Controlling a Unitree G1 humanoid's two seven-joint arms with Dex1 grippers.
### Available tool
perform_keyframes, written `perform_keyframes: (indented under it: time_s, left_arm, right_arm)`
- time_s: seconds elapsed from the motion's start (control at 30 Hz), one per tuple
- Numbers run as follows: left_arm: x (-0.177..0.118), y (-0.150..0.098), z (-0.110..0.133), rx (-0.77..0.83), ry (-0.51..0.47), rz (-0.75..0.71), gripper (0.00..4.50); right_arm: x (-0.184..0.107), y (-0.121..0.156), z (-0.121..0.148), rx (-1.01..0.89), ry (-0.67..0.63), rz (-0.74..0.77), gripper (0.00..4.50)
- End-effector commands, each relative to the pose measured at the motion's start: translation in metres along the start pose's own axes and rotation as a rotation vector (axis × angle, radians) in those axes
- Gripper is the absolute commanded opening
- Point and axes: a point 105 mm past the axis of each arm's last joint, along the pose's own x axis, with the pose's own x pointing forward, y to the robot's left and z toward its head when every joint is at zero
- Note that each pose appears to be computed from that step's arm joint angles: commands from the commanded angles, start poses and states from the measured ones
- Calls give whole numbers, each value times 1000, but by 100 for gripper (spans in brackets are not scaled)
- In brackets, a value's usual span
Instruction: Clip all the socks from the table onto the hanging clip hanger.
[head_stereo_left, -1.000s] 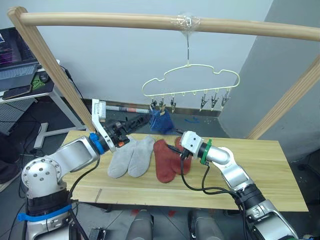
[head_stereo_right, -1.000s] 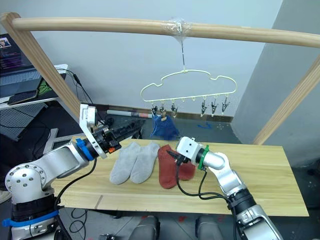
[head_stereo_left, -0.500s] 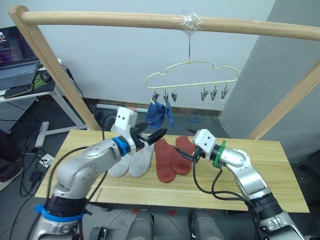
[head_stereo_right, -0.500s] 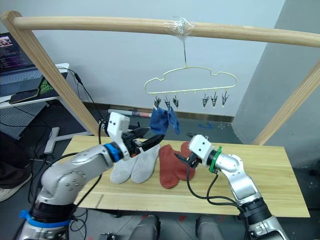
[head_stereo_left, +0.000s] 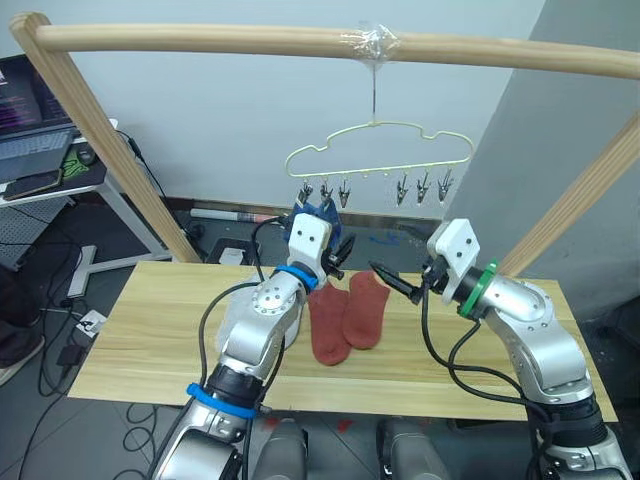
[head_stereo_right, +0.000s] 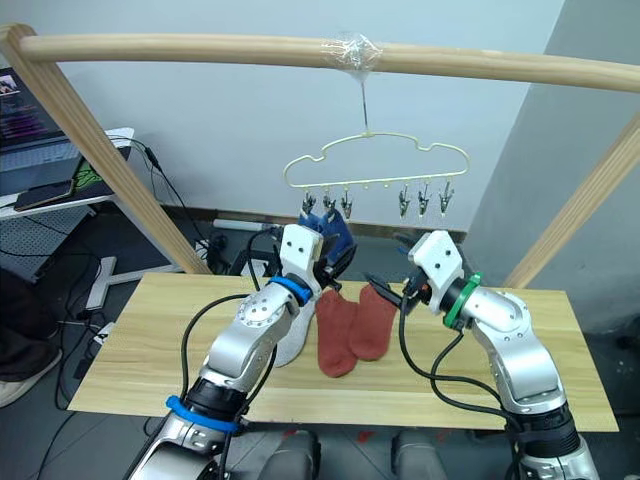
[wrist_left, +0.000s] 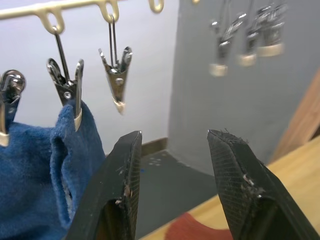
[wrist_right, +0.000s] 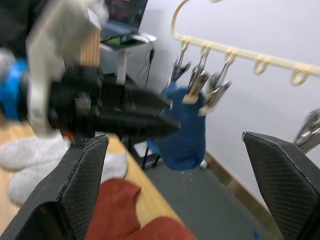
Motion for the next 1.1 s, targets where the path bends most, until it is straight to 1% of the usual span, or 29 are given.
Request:
perform_keyframes:
  time_s: [0.03,0.13,0.3,0.37,0.5,0.77,0.93,1.1]
  left_arm:
    - [9,12,8,40,-59,62,212]
    - [21,14,2,55,-50,74,212]
    - [35,22,6,46,-64,126,212]
    - [39,20,9,44,-77,112,212]
    - [41,19,11,47,-87,103,212]
    - [49,15,24,49,-119,100,212]
    - [50,16,27,55,-125,110,212]
    - [49,21,29,95,-123,138,212]
  right_arm:
    - [-1,-3,23,-20,-70,-14,450]
    - [-2,-6,29,-22,-80,-21,450]
    - [-1,-8,33,-36,-83,-27,450]
    - [-1,-6,34,-41,-83,-26,450]
    - [-1,-5,34,-41,-83,-23,450]
    - [1,-6,36,-45,-84,-35,450]
    - [2,-6,37,-44,-87,-37,450]
    - [4,-6,39,-48,-94,-38,450]
